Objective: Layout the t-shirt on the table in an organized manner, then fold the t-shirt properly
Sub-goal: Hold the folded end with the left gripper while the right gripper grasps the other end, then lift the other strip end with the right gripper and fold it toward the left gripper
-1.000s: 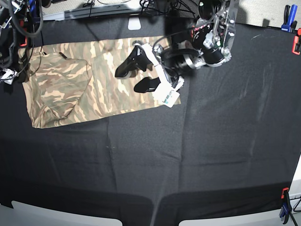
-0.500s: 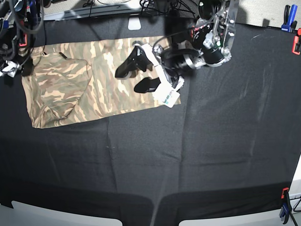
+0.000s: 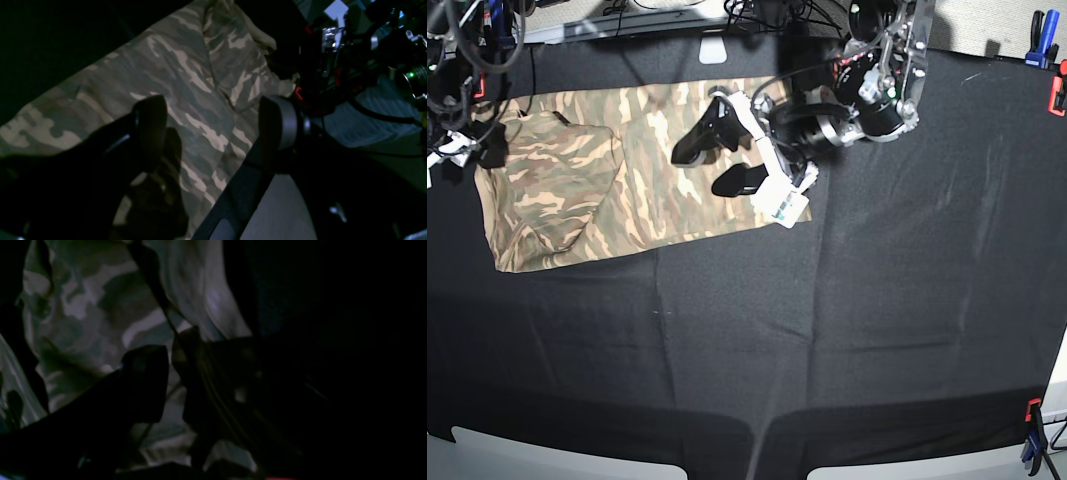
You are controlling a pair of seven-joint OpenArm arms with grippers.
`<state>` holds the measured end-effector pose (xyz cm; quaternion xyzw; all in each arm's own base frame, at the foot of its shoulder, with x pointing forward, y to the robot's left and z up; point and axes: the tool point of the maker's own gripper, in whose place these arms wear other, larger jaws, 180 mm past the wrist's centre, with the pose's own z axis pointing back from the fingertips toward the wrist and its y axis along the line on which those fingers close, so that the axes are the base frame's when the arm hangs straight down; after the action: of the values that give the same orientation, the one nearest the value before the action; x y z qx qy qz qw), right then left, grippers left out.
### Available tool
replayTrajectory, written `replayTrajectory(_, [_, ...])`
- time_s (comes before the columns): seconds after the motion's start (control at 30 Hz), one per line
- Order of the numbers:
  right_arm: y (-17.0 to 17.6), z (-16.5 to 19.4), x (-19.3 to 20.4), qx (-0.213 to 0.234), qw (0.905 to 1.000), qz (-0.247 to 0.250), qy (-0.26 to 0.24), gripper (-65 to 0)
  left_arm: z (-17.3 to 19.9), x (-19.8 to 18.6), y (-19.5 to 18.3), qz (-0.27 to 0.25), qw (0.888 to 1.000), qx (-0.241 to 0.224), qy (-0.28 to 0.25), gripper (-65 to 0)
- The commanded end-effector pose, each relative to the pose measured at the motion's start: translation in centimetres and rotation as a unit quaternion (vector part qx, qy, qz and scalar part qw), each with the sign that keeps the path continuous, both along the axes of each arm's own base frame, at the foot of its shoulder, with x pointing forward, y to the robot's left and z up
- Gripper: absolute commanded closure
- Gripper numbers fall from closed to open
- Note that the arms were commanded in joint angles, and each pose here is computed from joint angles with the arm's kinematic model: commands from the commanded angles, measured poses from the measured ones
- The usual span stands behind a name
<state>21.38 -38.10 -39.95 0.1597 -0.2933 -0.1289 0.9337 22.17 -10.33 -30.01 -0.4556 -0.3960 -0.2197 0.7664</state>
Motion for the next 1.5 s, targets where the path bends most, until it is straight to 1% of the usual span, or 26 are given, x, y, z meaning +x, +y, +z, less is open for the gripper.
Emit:
replayTrajectory(0.0, [-0.2,0.8,0.4,-0.002,0.9999,0.005,-0.010,-43.2,1.7,0.4,-0.4,0.002,0.999,-0.026,-0.020,-40.4])
replayTrajectory(0.13, [0.4,0.9,0.7,0.013,0.9997,0.003,-0.022,-43.2,1.7,0.4,-0.4,0.002,0.999,-0.026,-0.020,-40.4])
replayTrajectory(0.33, [0.8,0.7,0.7,0.013,0.9997,0.011,-0.017,-43.2,1.7,0.4,-0.4,0.002,0.999,-0.026,-0.020,-40.4])
replayTrajectory(0.47, [2.9,-0.6,0.8,0.019,0.9985,0.051,0.007,-43.2,1.7,0.4,-0.4,0.002,0.999,-0.026,-0.020,-40.4])
replayTrajectory(0.57, [5.2,-1.8,0.8,0.024,0.9950,0.092,0.030,-43.2,1.7,0.4,-0.4,0.002,0.999,-0.026,-0.020,-40.4])
replayTrajectory(0.63, [6.2,-2.3,0.7,0.028,0.9926,0.111,0.040,-43.2,1.7,0.4,-0.4,0.002,0.999,-0.026,-0.020,-40.4])
replayTrajectory(0.7, [6.7,-2.5,0.8,0.029,0.9915,0.119,0.043,-43.2,1.7,0.4,-0.4,0.002,0.999,-0.026,-0.020,-40.4])
replayTrajectory(0.8, [6.6,-2.3,1.1,0.027,0.9916,0.119,0.040,-43.2,1.7,0.4,-0.4,0.002,0.999,-0.026,-0.020,-40.4])
replayTrajectory(0.83, [6.5,-2.2,1.2,0.027,0.9917,0.120,0.039,-41.9,1.7,0.4,-0.4,0.002,0.999,-0.026,-0.020,-40.4])
replayTrajectory(0.87, [6.5,-2.2,1.2,0.026,0.9917,0.120,0.039,-38.9,1.7,0.4,-0.4,0.002,0.999,-0.026,-0.020,-40.4])
replayTrajectory(1.0, [6.5,-2.2,1.2,0.027,0.9917,0.120,0.039,-20.1,1.7,0.4,-0.4,0.002,0.999,-0.026,-0.020,-40.4])
replayTrajectory(1.1, [6.3,-2.0,1.2,0.024,0.9920,0.118,0.038,-11.1,1.7,0.4,-0.4,0.002,0.999,-0.026,-0.020,-40.4])
replayTrajectory(1.2, [5.8,-1.4,1.9,0.020,0.9932,0.112,0.027,0.0,1.7,0.4,-0.4,0.002,0.999,-0.026,-0.020,-40.4])
replayTrajectory(1.33, [4.9,0.5,4.3,0.015,0.9952,0.097,-0.011,0.0,1.7,0.4,-0.4,0.001,1.000,-0.025,-0.019,-40.4])
replayTrajectory(1.47, [4.3,2.8,7.4,0.004,0.9947,0.089,-0.052,0.0,1.6,0.4,-0.4,0.000,1.000,-0.023,-0.018,-40.4])
